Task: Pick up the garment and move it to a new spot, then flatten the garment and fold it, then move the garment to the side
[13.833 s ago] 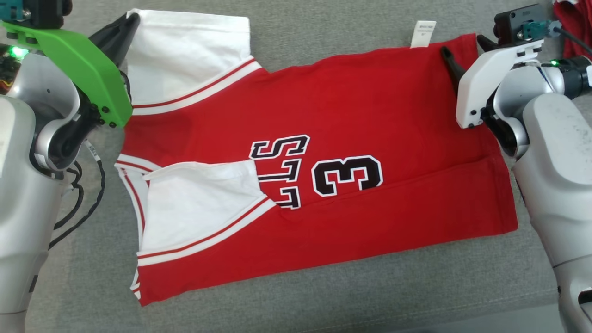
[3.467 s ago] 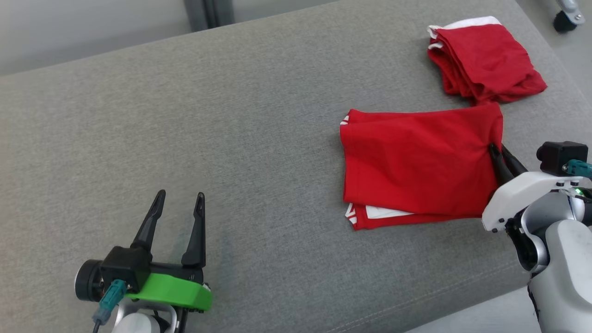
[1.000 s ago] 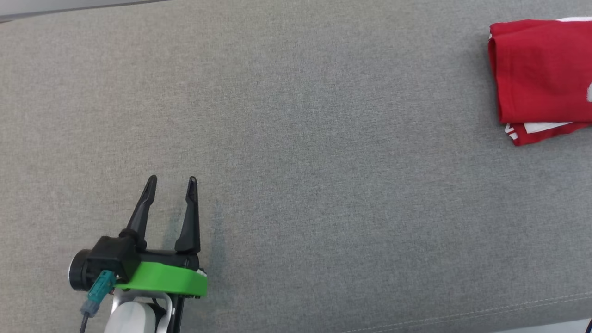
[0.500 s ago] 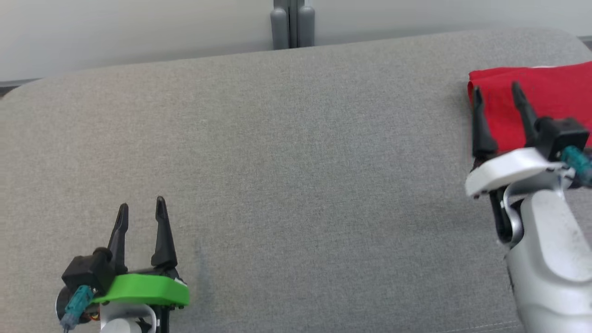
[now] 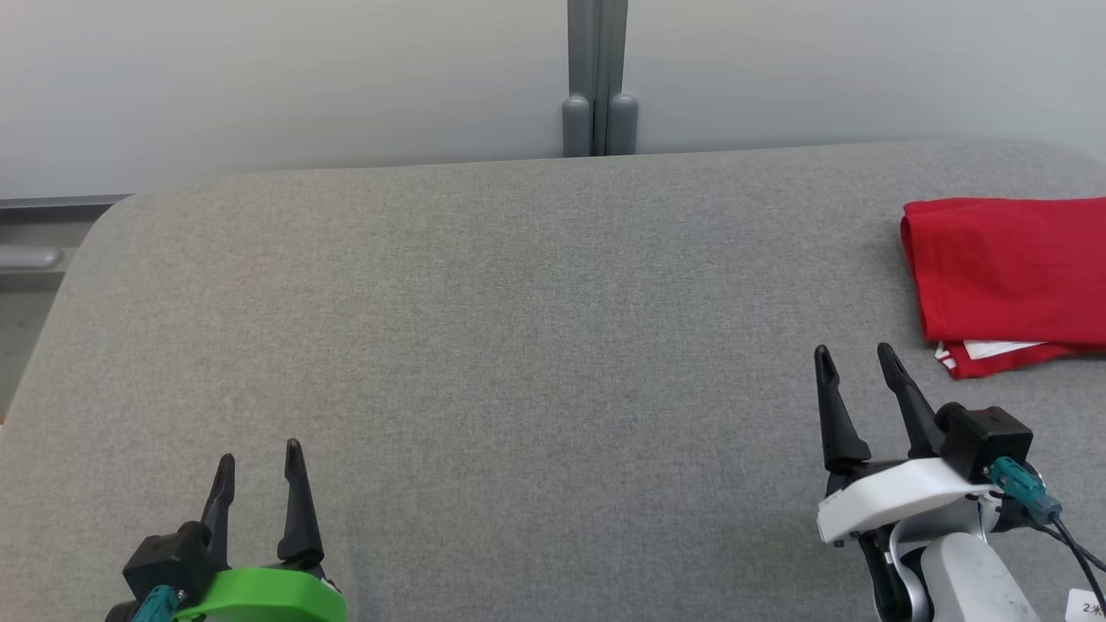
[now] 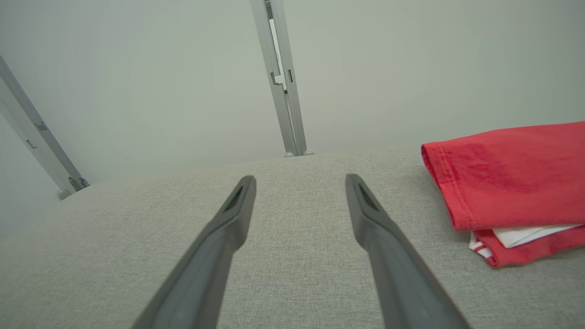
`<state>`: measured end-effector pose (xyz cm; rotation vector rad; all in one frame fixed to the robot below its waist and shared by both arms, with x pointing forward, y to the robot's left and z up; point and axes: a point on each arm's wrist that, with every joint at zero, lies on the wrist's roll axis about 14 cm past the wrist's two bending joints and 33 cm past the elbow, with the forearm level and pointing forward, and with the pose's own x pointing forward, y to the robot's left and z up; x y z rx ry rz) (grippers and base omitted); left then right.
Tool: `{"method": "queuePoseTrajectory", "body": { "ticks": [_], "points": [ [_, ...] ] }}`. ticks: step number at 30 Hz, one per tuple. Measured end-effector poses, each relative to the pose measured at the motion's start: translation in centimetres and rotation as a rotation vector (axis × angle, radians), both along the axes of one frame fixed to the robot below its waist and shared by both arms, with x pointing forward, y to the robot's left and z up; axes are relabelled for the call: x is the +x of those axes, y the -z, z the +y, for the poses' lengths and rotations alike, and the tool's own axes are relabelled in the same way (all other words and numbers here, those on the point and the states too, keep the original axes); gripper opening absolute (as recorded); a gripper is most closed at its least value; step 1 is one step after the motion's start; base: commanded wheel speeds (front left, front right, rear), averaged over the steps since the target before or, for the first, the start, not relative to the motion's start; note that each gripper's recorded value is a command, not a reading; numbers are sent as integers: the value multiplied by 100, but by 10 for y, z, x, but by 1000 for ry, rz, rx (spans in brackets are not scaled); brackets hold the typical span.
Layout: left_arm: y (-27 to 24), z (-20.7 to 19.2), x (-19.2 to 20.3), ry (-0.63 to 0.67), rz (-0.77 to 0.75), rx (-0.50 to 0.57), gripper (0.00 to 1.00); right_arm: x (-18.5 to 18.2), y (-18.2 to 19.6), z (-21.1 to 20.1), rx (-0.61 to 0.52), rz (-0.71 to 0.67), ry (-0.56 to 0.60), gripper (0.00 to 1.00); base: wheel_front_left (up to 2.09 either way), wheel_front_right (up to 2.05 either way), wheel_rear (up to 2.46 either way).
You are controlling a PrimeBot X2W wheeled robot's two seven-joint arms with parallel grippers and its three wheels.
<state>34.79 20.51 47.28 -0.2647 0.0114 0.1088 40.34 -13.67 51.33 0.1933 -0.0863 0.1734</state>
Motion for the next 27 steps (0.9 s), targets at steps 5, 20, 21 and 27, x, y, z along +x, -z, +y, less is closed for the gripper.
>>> {"method": "queuePoseTrajectory", "body": {
  "ticks": [5,20,21,27],
  "points": [
    [-2,1,-3,-3,-5,8,100,-7,5,8,17,14,-25,100,0,0,0],
    [1,-6,-3,22,2,13,100,-14,9,19,30,30,-59,100,0,0,0],
    [1,-6,-3,25,4,13,100,-14,10,20,30,31,-59,100,0,0,0],
    [5,-7,-4,28,15,11,100,-14,10,20,32,31,-60,100,0,0,0]
  ]
}}
